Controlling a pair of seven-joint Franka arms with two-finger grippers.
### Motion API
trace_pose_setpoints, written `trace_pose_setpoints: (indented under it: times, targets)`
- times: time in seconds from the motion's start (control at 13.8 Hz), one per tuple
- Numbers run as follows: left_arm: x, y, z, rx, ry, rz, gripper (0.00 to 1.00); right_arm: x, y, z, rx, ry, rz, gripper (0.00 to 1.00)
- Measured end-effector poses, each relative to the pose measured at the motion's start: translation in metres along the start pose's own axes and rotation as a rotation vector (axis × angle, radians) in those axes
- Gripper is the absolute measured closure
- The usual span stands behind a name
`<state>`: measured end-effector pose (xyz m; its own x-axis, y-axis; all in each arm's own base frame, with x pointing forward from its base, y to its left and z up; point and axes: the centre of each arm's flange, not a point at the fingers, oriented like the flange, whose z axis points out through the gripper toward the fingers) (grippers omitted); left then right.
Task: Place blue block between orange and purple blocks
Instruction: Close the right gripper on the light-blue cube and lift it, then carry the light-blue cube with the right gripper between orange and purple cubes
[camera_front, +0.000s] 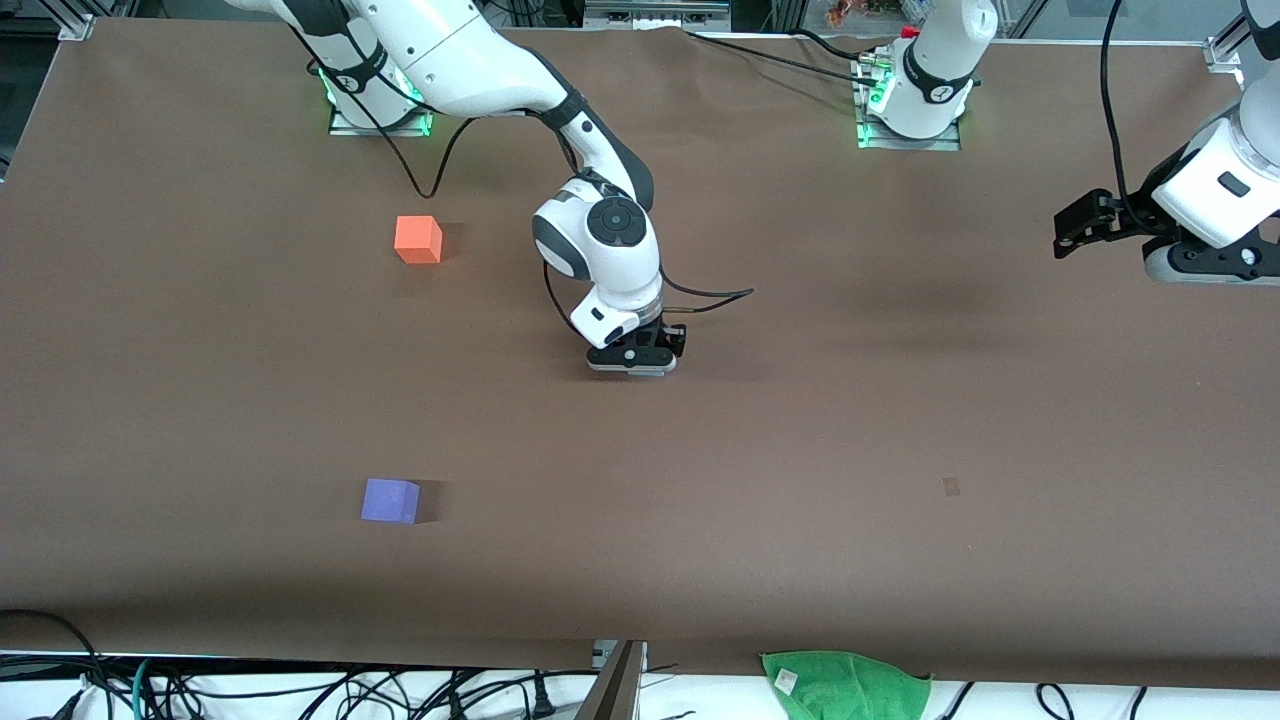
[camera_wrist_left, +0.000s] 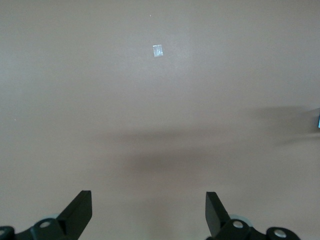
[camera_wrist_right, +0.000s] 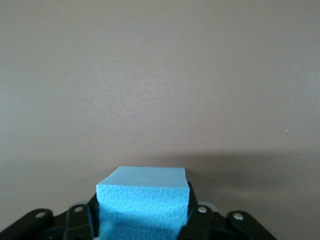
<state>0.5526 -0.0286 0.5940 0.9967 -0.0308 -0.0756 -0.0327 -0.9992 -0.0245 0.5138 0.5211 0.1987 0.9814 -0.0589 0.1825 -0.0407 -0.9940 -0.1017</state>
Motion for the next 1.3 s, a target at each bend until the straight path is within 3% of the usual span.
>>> trace_pose_setpoints:
  times: [0.29, 0.51, 0.87, 1.3]
  targets:
    - [0.000, 0.000, 0.000, 0.000, 0.000, 0.000, 0.00, 0.021, 0.002, -0.019, 0.012, 0.042, 0.016, 0.43]
    - [0.000, 0.000, 0.000, 0.000, 0.000, 0.000, 0.00, 0.046, 0.017, -0.054, -0.038, 0.048, 0.016, 0.43]
    - [0.000, 0.000, 0.000, 0.000, 0.000, 0.000, 0.00, 0.100, 0.088, -0.116, -0.161, -0.045, -0.044, 0.43]
    - [0.000, 0.000, 0.000, 0.000, 0.000, -0.001, 0.00, 0.151, 0.226, -0.149, -0.180, -0.162, -0.065, 0.43]
